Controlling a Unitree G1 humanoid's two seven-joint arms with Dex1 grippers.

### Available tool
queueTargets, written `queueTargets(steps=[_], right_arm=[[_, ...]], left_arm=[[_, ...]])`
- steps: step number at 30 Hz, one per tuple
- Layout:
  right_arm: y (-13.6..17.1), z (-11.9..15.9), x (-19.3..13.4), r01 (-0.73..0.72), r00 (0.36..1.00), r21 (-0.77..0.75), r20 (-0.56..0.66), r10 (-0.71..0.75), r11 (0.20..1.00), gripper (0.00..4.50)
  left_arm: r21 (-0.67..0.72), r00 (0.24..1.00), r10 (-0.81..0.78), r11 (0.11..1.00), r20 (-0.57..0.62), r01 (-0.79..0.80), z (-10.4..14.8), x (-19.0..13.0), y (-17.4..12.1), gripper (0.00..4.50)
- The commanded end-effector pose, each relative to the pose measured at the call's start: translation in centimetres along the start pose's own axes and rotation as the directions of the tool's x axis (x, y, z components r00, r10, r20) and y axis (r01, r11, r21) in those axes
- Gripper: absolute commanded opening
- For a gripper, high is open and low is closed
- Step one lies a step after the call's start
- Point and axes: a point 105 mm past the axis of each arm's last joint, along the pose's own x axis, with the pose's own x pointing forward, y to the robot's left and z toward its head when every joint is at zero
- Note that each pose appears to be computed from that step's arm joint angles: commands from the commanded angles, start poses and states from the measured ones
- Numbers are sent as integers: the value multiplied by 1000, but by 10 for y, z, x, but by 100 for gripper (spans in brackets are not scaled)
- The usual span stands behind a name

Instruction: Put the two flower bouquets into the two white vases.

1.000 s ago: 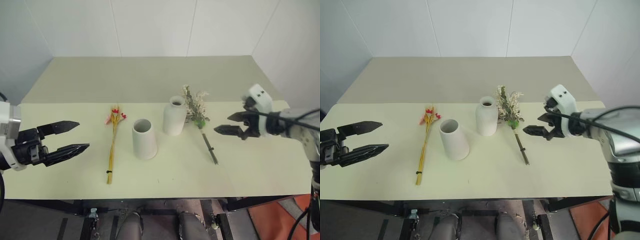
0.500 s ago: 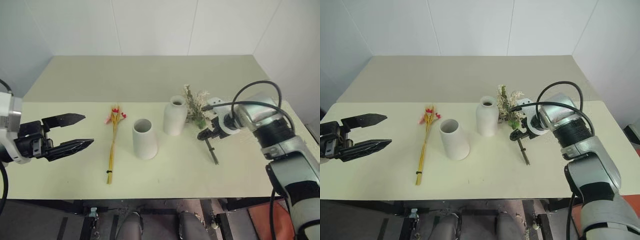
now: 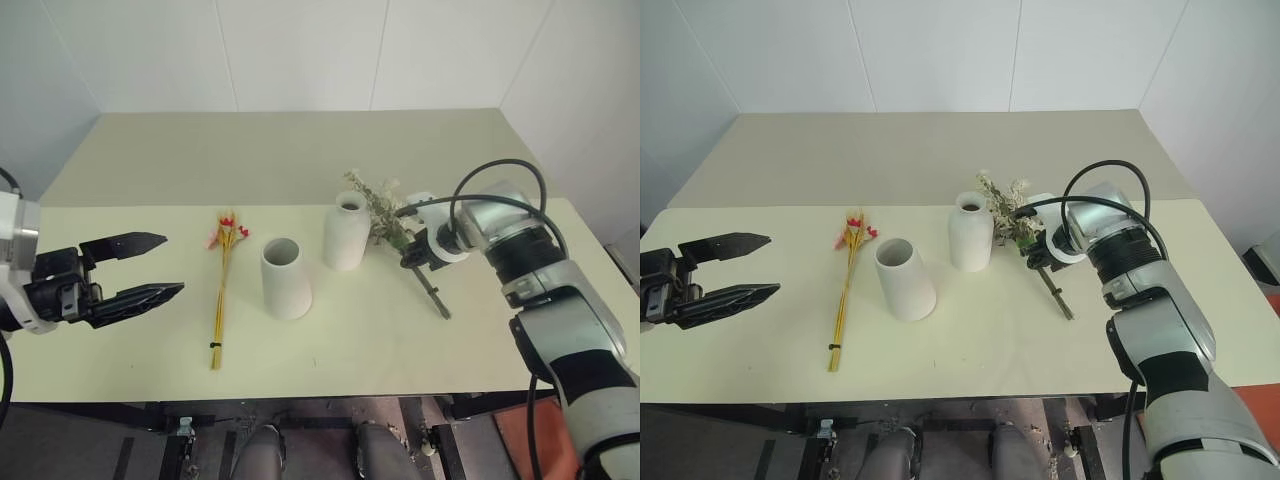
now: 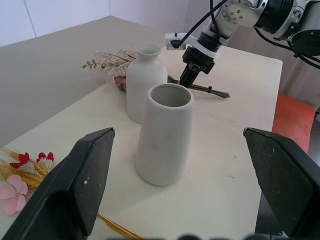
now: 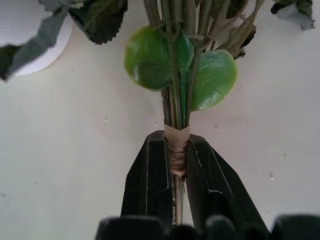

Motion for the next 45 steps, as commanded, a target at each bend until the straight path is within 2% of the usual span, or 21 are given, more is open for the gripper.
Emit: queueTargets(steps=[1, 3, 6, 7, 8, 10, 11, 14, 18, 20, 24, 36, 40, 45], right_arm=[[-28, 21, -21, 77, 984, 155, 145, -100, 985, 20], [-45, 29, -29, 116, 955, 220, 243, -169, 969, 20], [-60, 51, -51, 70, 877, 290, 437, -197, 954, 20], [-62, 61, -62, 44, 828, 300, 522, -203, 953, 20], [-61, 76, -78, 33, 736, 275, 643, -210, 961, 20], [-56, 90, -101, 41, 597, 211, 778, -194, 977, 20], [-53, 92, -107, 50, 559, 183, 810, -179, 982, 20], [-25, 106, -130, -109, 401, 60, 916, -12, 992, 20], [11, 121, -158, -164, 214, -116, 965, 150, 980, 20], [30, 127, -170, -170, 145, -198, 964, 224, 965, 20], [54, 133, -175, -175, 101, -291, 945, 311, 941, 20], [82, 132, -171, -214, 82, -391, 906, 415, 895, 20], [86, 132, -163, -227, 93, -393, 902, 422, 891, 20], [85, 129, -145, -242, 138, -379, 898, 418, 893, 20]], left_arm=[[58, 1000, 0, 998, 13, 0, 11, -3, -2, 450], [57, 1000, -6, 998, 14, 5, 11, -4, -2, 450], [57, 1000, -19, 998, 19, 18, 13, -3, -2, 450], [60, 999, -27, 998, 27, 25, 14, -3, -2, 450], [73, 998, -40, 997, 45, 36, 17, -3, -3, 450], [91, 996, -61, 994, 71, 54, 21, -4, -4, 450], [96, 995, -69, 993, 79, 61, 22, -4, -4, 450], [122, 991, -75, 991, 108, 61, 30, -2, 0, 450], [130, 990, -82, 989, 114, 67, 35, -1, 3, 450], [138, 990, -76, 989, 118, 60, 37, 0, 5, 450], [140, 990, -76, 988, 120, 59, 38, 0, 7, 450], [132, 993, -57, 990, 108, 42, 34, -3, 8, 450], [131, 993, -53, 991, 103, 40, 32, -2, 9, 450], [130, 994, -50, 991, 98, 37, 32, -3, 8, 450]])
